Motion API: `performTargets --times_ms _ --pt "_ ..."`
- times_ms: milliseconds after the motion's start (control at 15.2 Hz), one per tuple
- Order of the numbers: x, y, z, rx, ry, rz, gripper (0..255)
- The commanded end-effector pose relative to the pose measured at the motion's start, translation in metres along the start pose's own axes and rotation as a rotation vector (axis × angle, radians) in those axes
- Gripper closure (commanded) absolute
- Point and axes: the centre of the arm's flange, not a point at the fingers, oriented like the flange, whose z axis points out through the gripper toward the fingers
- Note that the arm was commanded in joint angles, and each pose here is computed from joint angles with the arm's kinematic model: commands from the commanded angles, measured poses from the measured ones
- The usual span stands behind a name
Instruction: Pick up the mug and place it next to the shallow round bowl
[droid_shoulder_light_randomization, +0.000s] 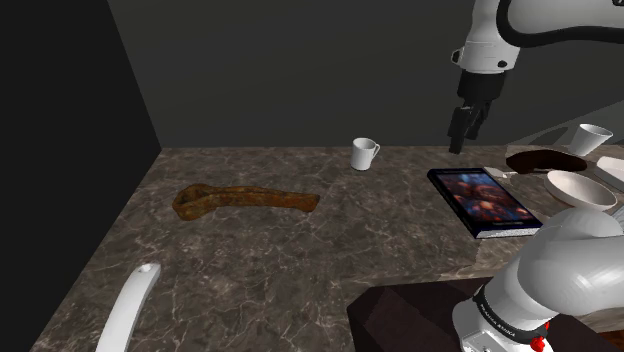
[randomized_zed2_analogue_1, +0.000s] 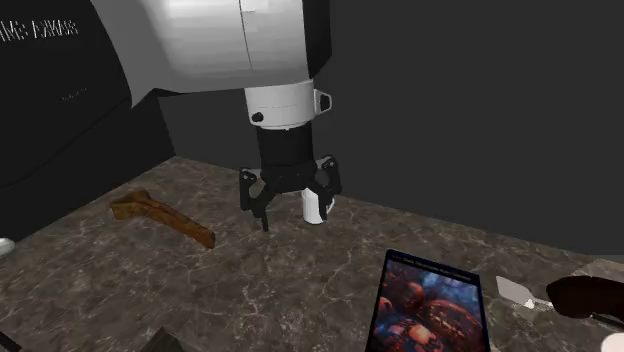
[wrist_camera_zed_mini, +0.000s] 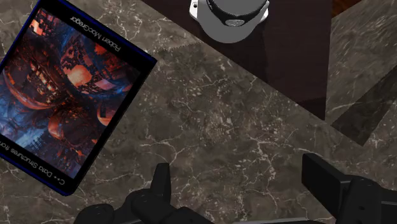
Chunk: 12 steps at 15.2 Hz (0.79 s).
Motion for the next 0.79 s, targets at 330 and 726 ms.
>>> performTargets --times_ms 330,726 --pt "0.054 0.013 0.028 -0.006 0.027 -0.015 0" --pt "0.12 0.028 0.059 -0.014 0.06 -0.033 0"
